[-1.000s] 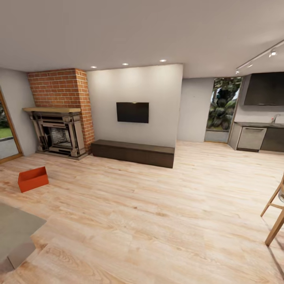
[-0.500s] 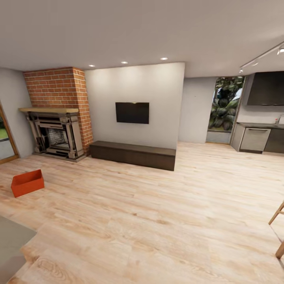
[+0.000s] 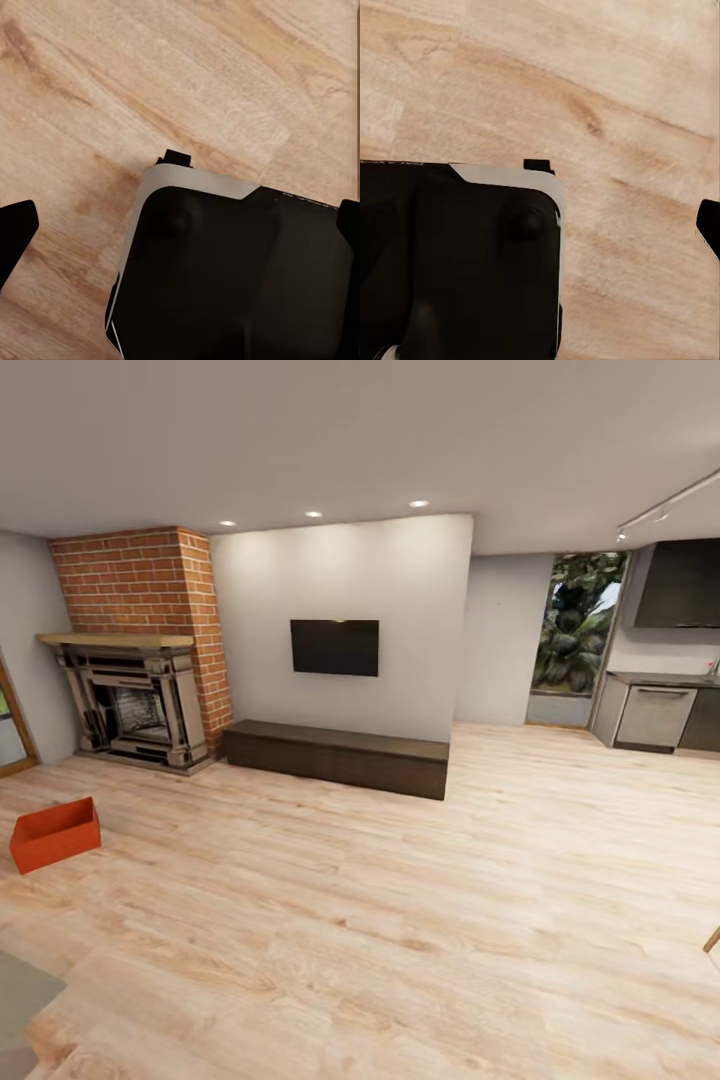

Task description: Move the two storage containers from the living room to the garage. In the garage, place one container on the floor and stack the other container on top of it (either order is fine).

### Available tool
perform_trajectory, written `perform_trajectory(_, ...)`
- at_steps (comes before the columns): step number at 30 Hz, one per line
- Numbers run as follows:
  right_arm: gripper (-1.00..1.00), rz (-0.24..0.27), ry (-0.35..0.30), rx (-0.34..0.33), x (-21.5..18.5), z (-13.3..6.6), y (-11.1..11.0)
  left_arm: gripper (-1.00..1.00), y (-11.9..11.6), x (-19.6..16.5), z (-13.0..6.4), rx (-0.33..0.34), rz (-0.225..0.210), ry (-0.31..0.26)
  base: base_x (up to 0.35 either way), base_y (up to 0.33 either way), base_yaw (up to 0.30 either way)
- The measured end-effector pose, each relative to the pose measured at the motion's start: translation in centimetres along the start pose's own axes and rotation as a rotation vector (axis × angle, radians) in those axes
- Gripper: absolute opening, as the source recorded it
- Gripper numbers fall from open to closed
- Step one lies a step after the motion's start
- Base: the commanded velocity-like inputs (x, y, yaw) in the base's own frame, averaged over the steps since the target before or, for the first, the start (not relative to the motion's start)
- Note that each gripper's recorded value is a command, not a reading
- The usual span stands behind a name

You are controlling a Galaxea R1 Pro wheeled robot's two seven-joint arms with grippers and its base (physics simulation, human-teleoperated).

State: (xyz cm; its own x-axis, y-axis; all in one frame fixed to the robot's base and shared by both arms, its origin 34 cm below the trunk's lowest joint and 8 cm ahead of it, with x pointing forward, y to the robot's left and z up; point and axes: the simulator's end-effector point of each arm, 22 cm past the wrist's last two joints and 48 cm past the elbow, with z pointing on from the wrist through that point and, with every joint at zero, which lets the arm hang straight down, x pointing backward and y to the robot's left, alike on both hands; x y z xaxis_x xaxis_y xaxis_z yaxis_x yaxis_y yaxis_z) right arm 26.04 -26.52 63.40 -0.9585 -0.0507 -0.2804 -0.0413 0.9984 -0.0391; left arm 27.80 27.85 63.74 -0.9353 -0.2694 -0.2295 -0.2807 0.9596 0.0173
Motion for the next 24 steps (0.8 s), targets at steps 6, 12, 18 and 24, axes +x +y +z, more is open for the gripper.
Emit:
perform_trajectory(6,1.0,0.0,0.0,0.0,0.01,0.0,0.0,1.0,-0.01,0.0,0.0,0.0,0.0,0.001,0.321,0.0,0.0)
perform_trajectory(12,1.0,0.0,0.0,0.0,0.0,0.0,0.0,1.0,0.01,0.03,0.0,0.0,0.0,0.001,0.322,0.0,0.0)
perform_trajectory(18,1.0,0.0,0.0,0.0,0.0,0.0,0.0,1.0,0.01,0.02,0.0,0.0,0.0,0.001,0.322,0.0,0.0)
perform_trajectory(24,1.0,0.0,0.0,0.0,0.0,0.0,0.0,1.0,-0.06,0.05,0.0,0.001,0.002,0.002,0.322,0.0,0.0)
